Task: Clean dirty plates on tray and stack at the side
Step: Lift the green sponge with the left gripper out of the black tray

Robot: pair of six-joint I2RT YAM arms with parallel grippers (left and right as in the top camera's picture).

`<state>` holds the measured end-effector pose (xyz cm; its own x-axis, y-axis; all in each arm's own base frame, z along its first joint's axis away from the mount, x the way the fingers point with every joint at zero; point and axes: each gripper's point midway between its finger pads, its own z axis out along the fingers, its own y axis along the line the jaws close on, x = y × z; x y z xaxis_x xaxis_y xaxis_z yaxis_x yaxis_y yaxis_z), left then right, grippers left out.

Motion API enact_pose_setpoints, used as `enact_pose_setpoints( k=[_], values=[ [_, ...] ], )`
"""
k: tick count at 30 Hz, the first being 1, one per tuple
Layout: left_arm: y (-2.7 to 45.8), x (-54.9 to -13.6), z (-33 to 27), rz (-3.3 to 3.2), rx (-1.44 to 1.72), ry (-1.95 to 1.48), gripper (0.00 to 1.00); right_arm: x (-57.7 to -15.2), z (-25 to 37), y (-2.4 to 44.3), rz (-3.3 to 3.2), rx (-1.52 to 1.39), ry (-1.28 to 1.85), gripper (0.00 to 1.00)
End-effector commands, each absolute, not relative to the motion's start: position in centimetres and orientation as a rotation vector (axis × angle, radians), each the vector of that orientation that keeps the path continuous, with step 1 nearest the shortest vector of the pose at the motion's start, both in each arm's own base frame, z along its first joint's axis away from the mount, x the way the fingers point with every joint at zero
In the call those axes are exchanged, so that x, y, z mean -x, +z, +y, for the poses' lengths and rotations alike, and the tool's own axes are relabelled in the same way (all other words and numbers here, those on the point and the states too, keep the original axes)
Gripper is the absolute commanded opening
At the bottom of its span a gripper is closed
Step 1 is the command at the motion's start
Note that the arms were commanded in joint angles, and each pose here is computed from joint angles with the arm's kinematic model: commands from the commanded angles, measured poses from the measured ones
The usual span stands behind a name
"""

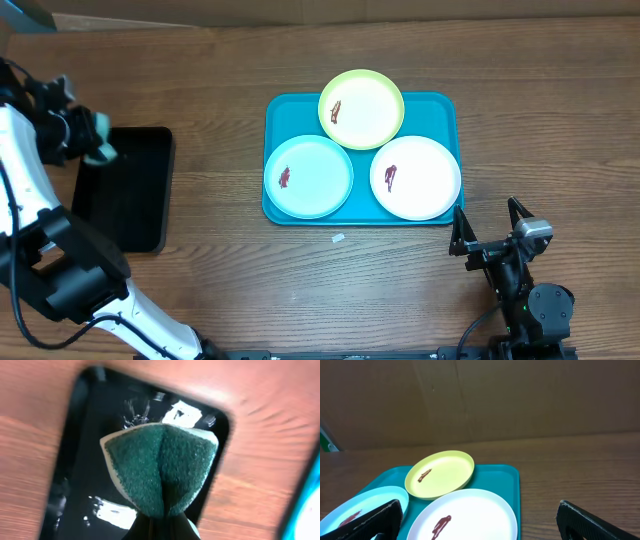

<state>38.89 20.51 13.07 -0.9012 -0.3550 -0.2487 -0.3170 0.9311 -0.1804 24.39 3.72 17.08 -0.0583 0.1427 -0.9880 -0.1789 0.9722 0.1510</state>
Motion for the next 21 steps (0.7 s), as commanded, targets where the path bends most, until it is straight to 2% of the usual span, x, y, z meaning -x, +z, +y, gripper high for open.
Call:
enact_pose_setpoints(
  k=[1,5,8,14,17,21],
  values=[
    [8.4,-35.7,20.9,2.938,0.625,-0.118,0.04,-24.5,3.4,16.7,1.612,0.013,0.247,1.00],
    [9.3,-35.6,21.2,2.903,0.701,-0.168,0.04,-24.5,3.4,16.7,1.612,0.013,0.247,1.00],
    [12.0,-36.0,21.2,2.881,0.729,-0.182,0.04,-24.5,3.4,16.7,1.612,0.013,0.247,1.00],
    [18.3,-39.2,19.0,2.706,0.673,-0.416,0.04,-24.5,3.4,16.7,1.612,0.013,0.247,1.00],
    [17.0,-38.8,19.4,2.738,0.675,-0.389,0.04,-24.5,3.4,16.7,1.612,0.013,0.247,1.00],
    [12.0,-36.8,19.6,2.844,0.736,-0.339,0.04,-24.5,3.4,16.7,1.612,0.013,0.247,1.00]
  ],
)
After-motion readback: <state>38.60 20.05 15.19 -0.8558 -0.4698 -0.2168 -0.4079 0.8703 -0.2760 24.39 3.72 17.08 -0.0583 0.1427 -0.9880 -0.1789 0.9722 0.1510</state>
